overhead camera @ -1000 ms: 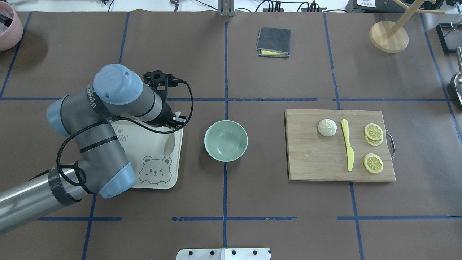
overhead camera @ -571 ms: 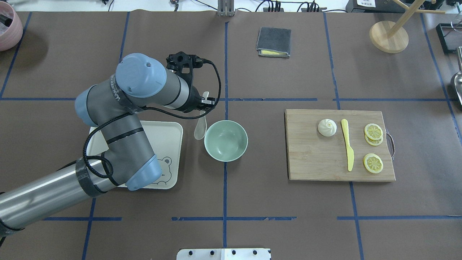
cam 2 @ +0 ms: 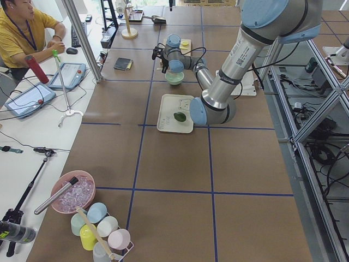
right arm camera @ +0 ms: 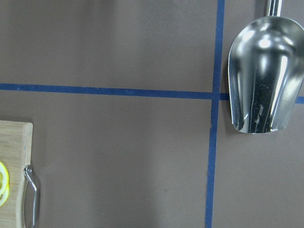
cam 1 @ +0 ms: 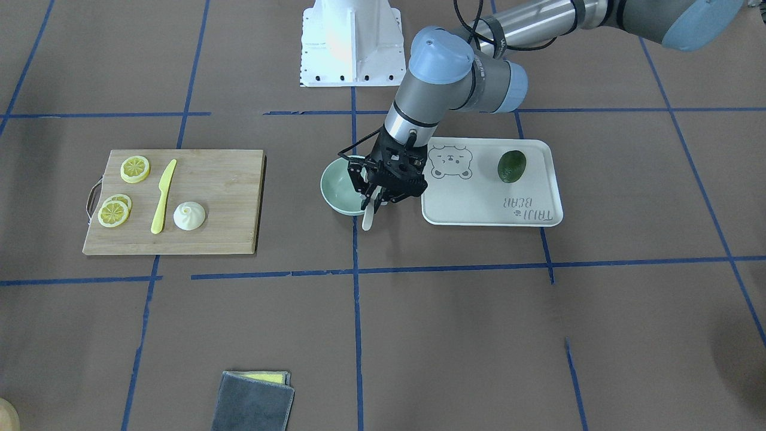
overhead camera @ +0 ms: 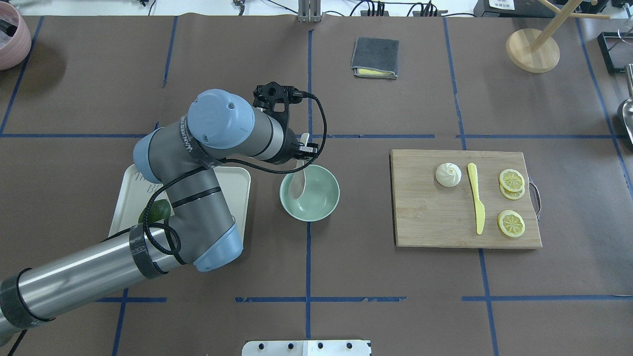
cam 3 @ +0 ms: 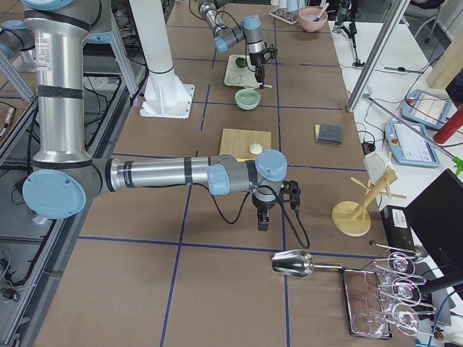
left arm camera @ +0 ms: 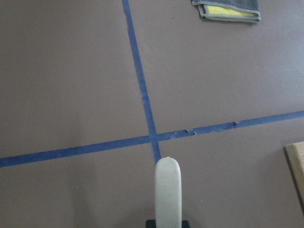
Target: Put spoon and bun in bowl
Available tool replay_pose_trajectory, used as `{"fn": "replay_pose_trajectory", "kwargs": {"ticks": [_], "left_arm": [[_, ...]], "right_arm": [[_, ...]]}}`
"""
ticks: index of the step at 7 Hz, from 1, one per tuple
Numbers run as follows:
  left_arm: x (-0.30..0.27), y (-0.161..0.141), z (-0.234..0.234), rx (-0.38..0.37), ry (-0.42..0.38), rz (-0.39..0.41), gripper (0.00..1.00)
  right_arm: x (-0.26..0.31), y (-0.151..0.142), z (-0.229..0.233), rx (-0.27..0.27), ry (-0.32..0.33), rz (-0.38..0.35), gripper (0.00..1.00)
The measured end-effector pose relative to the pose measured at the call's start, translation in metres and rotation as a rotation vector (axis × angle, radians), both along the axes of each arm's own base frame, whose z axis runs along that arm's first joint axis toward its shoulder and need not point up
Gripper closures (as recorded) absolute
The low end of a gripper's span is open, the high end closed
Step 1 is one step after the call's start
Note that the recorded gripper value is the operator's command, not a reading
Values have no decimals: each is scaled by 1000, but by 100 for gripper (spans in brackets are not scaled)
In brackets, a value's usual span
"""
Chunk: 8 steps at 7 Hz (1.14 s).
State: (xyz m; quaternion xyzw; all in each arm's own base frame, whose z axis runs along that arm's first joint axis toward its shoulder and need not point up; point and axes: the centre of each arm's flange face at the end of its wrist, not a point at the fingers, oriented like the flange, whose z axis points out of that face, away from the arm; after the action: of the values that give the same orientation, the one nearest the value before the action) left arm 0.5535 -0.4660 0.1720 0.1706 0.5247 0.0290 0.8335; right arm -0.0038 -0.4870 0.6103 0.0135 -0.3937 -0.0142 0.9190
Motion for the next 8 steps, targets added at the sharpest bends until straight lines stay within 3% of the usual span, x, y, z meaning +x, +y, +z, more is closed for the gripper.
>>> {"fn": "replay_pose_trajectory", "kwargs": {"ticks": [1,2,5,7,8], "left_arm": [[3,4,1,0,-1,7,11],[4,5,4,1,-6,6,5],[-19,-6,23,5,-25,-41,6],[-75,-42,59,65,-89,-83,6],[-107,-56,80,110,-131,-85,6]], "right_arm": [[-1,0,1,-1,-6,-2,0],[-2,0,-1,1,-16,-4,0],[-14,-5,-20,62,-78,-10,0],[-74,-16,-66,115,-144,9,0],[-124,-20,-97,113,-179,34,0]]}}
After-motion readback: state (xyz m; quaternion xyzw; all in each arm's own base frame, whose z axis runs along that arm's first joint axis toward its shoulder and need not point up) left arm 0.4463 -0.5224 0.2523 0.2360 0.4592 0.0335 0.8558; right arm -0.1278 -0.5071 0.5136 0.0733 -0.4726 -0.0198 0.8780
